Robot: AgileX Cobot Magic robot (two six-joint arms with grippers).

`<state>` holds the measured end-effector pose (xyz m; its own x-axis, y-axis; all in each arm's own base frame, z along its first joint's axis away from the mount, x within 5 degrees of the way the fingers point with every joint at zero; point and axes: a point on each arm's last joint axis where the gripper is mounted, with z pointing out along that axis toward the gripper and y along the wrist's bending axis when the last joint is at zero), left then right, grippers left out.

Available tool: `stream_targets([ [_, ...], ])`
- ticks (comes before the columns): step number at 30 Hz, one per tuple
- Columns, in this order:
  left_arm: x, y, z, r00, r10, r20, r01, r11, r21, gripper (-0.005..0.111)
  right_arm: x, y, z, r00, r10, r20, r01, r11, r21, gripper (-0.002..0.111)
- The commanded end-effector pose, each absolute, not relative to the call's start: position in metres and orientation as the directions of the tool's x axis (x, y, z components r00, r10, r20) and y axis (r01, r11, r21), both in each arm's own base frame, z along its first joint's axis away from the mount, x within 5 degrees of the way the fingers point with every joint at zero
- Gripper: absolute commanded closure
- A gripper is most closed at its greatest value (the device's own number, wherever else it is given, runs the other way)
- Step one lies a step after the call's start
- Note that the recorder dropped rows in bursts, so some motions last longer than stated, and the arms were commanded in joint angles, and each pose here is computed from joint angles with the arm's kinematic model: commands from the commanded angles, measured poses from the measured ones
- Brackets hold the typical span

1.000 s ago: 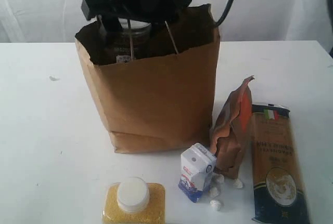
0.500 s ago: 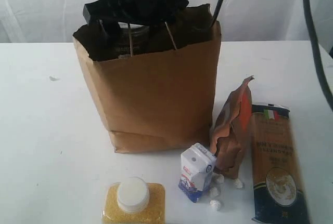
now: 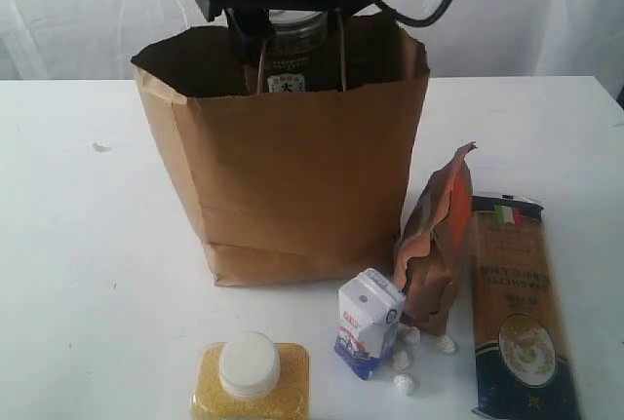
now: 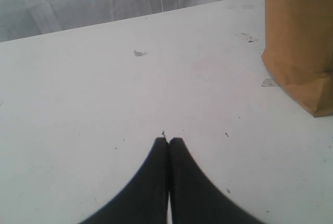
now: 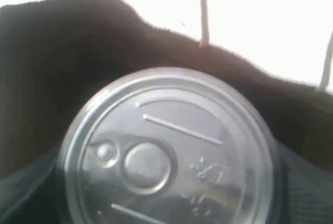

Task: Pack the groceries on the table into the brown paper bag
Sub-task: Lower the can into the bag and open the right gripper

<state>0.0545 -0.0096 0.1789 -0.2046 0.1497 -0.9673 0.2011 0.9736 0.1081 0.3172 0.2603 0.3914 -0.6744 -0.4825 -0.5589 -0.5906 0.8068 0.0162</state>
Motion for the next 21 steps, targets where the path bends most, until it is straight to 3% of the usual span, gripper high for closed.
stream_targets([
  [1,0.0544,-0.0094,0.178,-0.202,0.147,-0.968,0.197,0.975,0.106,0.107,0.3196,0.2578,0.3968,-0.67,-0.454,-0.588,-0.571,0.821,0.016,0.104],
  [3,0.0544,-0.0094,0.178,-0.202,0.147,-0.968,0.197,0.975,0.106,0.107,0.3209,0.2582,0.3949,-0.67,-0.457,-0.585,-0.569,0.822,0.01,0.094],
  [8,0.0544,-0.0094,0.178,-0.202,0.147,-0.968,0.197,0.975,0.106,0.107,0.3231,0.2601,0.3904,-0.676,-0.46,-0.576,-0.568,0.823,0.01,0.042],
  [10,0.0544,-0.0094,0.178,-0.202,0.147,-0.968,0.197,0.975,0.106,0.107,0.3231,0.2601,0.3905,-0.676,-0.46,-0.576,-0.568,0.823,0.01,0.03],
  [21,0.0544,-0.0094,0.178,-0.202,0.147,-0.968,0.197,0.975,0.106,0.107,0.3229,0.2603,0.3904,-0.681,-0.454,-0.575,-0.564,0.825,0.017,0.031],
])
